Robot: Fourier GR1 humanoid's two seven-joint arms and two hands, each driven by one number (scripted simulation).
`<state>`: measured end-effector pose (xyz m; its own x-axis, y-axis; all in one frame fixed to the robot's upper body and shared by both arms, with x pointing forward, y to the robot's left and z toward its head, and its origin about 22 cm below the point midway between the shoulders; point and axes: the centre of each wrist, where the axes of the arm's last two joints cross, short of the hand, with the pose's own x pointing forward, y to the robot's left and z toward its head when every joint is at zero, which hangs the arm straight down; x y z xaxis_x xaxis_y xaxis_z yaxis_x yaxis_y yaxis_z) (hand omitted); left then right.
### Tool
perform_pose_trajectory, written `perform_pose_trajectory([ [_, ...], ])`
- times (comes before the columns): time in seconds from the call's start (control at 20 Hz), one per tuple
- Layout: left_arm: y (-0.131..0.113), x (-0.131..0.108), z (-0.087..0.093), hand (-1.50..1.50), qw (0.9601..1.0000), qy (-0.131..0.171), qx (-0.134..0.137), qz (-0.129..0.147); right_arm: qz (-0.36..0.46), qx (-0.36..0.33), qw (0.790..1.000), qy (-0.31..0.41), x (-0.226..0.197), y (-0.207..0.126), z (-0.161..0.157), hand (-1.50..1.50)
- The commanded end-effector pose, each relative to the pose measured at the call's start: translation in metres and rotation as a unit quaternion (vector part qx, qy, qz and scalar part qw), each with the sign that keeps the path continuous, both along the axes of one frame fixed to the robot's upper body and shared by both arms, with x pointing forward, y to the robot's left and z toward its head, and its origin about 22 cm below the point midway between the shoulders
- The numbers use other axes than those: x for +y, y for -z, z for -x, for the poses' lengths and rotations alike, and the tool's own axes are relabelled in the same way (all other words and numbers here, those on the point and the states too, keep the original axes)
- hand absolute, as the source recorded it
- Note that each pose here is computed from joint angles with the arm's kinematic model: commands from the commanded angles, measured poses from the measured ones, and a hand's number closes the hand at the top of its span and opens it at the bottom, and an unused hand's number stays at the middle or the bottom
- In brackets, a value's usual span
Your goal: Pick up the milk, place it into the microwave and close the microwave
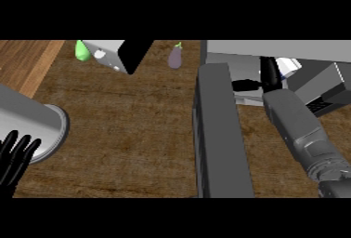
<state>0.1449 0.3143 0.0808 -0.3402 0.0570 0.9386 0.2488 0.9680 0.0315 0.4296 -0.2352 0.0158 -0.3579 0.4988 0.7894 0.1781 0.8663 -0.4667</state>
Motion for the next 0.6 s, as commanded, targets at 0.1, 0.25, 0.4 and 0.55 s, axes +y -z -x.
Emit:
perform_pose_trajectory([
  [0.1, 0.002, -0.022, -0.008, -1.50, 0.9996, 0.027, -0.001, -0.002, -0.077, 0.027, 0.996, -0.032, 0.002, 0.022, 0.012, -1.50],
  [0.25, -0.001, -0.038, -0.012, 1.50, 0.9987, 0.048, 0.012, 0.012, -0.132, 0.040, 0.988, -0.062, 0.006, 0.045, 0.026, -1.50],
  [0.4, 0.007, -0.033, -0.011, 1.50, 0.9984, 0.054, 0.016, 0.007, -0.168, 0.063, 0.978, -0.101, -0.021, 0.057, 0.039, -1.50],
  [0.55, -0.006, -0.054, -0.012, 1.50, 0.9979, 0.060, 0.024, 0.009, -0.198, 0.071, 0.971, -0.115, -0.007, 0.081, 0.055, -1.50],
])
